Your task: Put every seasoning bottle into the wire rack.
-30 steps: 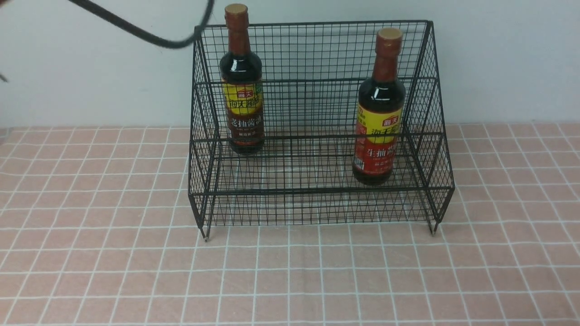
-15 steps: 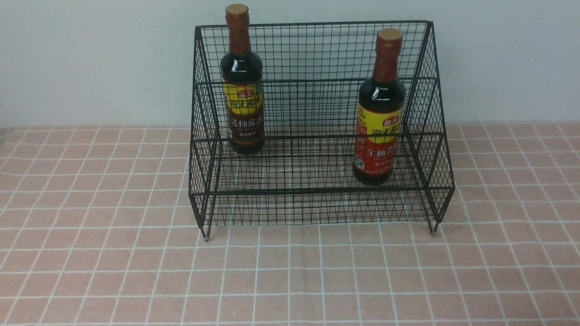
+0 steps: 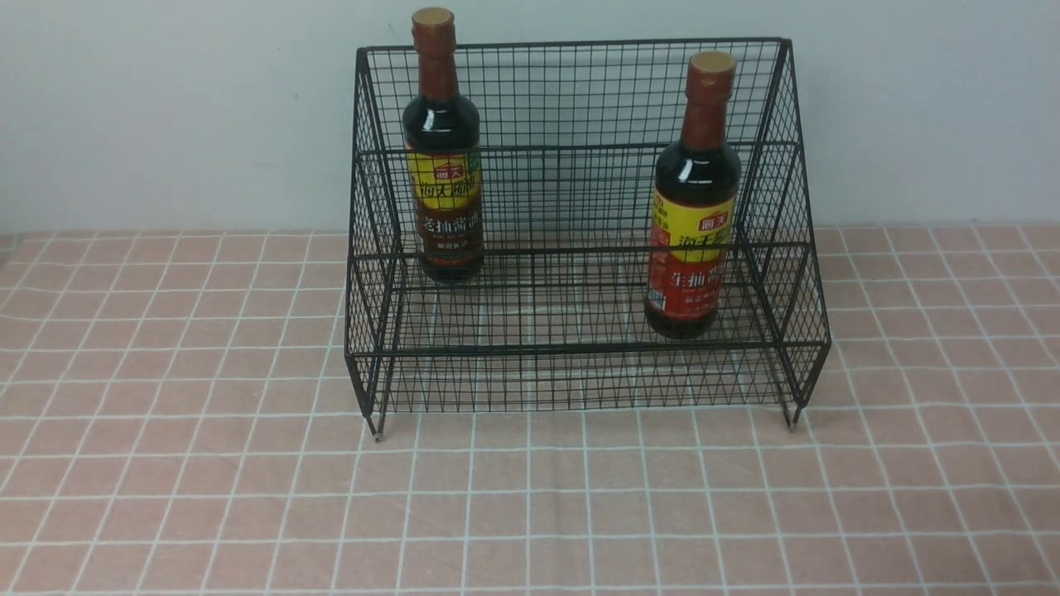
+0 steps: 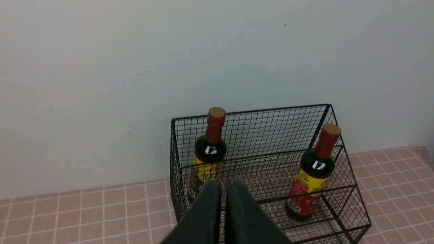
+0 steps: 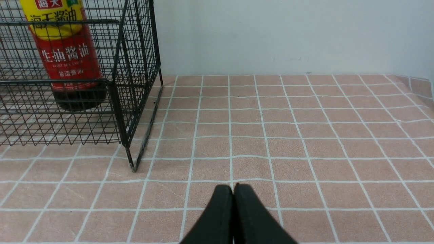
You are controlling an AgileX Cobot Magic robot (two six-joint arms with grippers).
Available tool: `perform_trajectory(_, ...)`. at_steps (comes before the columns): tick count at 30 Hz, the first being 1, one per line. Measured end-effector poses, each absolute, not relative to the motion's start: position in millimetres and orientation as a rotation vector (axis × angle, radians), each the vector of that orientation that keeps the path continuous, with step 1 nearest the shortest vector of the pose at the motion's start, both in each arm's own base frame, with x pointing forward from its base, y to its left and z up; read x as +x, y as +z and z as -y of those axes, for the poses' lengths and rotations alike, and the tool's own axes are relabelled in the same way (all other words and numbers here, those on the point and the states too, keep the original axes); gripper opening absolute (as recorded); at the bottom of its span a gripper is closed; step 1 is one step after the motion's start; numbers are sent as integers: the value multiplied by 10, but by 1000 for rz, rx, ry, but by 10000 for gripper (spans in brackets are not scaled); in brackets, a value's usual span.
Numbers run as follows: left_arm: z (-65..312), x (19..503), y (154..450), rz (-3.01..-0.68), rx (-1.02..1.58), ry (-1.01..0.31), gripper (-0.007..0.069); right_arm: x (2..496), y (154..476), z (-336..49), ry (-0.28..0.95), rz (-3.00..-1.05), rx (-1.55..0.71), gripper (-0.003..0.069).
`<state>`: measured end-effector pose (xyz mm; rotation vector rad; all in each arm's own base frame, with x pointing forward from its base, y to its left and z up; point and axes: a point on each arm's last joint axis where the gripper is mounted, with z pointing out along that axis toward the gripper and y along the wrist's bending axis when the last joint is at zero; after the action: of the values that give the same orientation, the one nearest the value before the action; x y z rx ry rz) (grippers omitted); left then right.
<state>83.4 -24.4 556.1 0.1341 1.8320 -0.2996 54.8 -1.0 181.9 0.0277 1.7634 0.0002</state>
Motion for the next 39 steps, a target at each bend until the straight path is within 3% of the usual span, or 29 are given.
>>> perform_trajectory(4, 204, 729, 5579, -1809, 133, -304, 7, 548, 1819, 10, 0, -1763, 28, -12)
perform_trajectory(15, 60, 577, 5492, -1891, 138, -163, 7, 548, 1819, 10, 0, -1763, 28, -12)
perform_trajectory(20, 35, 532, 5305, -1914, 145, -144, 7, 548, 1819, 10, 0, -1763, 28, -12)
perform_trajectory(26, 36, 455, 4663, -1779, 249, -120, 7, 548, 1819, 10, 0, -1763, 28, -12)
perform_trajectory(30, 73, 497, 3874, -1696, 290, -89, 7, 548, 1819, 10, 0, -1763, 28, -12)
perform_trajectory(32, 80, 511, 3623, -1687, 297, -76, 7, 548, 1819, 10, 0, -1763, 28, -12)
perform_trajectory(34, 78, 530, 3077, -1693, 288, -38, 7, 548, 1819, 10, 0, -1763, 28, -12)
perform_trajectory(35, 75, 531, 3038, -1695, 286, -30, 7, 548, 1819, 10, 0, -1763, 28, -12)
perform_trajectory(39, 59, 512, 2254, -1759, 191, -37, 7, 548, 1819, 10, 0, -1763, 28, -12)
